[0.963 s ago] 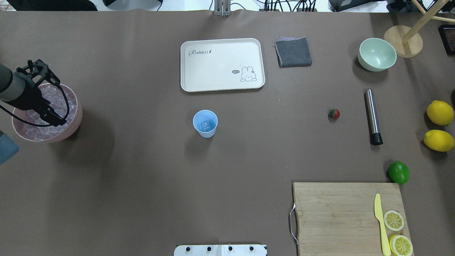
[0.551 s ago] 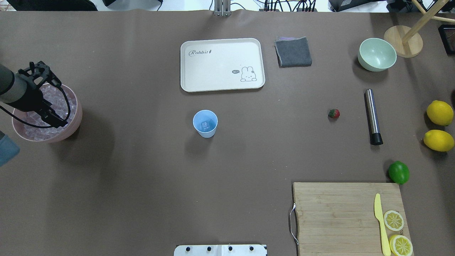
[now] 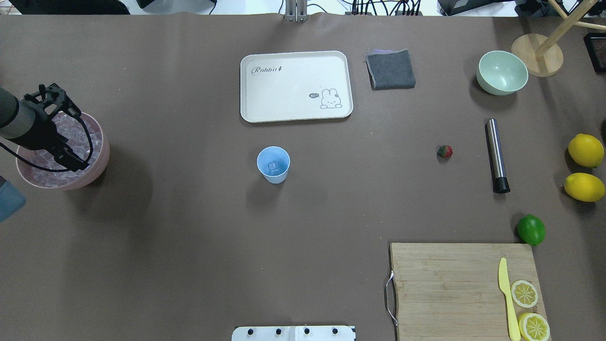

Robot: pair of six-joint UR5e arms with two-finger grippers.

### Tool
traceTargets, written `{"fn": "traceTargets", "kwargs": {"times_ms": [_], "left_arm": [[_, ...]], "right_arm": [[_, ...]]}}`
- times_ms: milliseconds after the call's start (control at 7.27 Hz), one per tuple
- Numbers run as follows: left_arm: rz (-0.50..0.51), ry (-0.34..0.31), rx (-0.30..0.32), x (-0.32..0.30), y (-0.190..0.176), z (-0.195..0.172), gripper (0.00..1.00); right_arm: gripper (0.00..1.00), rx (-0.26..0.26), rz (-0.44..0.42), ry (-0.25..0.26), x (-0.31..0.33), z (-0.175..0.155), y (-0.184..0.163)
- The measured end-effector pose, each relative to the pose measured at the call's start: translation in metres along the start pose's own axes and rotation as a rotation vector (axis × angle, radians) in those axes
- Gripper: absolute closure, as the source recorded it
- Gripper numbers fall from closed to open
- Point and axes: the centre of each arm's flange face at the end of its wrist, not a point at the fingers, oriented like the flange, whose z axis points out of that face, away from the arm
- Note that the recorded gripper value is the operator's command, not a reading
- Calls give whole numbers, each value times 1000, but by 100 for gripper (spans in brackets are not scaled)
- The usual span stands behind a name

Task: Mash ice and strawberries in cup
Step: 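Lift the grasped ice cubes out of the pink bowl with the left gripper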

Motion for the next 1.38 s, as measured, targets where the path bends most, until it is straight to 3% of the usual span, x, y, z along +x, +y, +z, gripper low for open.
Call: {"fn": "traceTargets", "kwargs": {"times_ms": [138, 551, 826, 1376], "left_arm": [[5, 0, 7, -3, 2, 5, 33], [8, 36, 18, -3, 3, 6, 98], [1, 81, 22, 0, 3, 1, 100], [-33, 63, 52, -20, 4, -22, 100]], "right_arm": [[0, 0, 0, 0, 0, 0, 0], [0, 4, 2, 0, 1, -1, 1], [0, 12, 4, 0, 2, -5, 1], [0, 20, 0, 0, -2, -10, 0]]}}
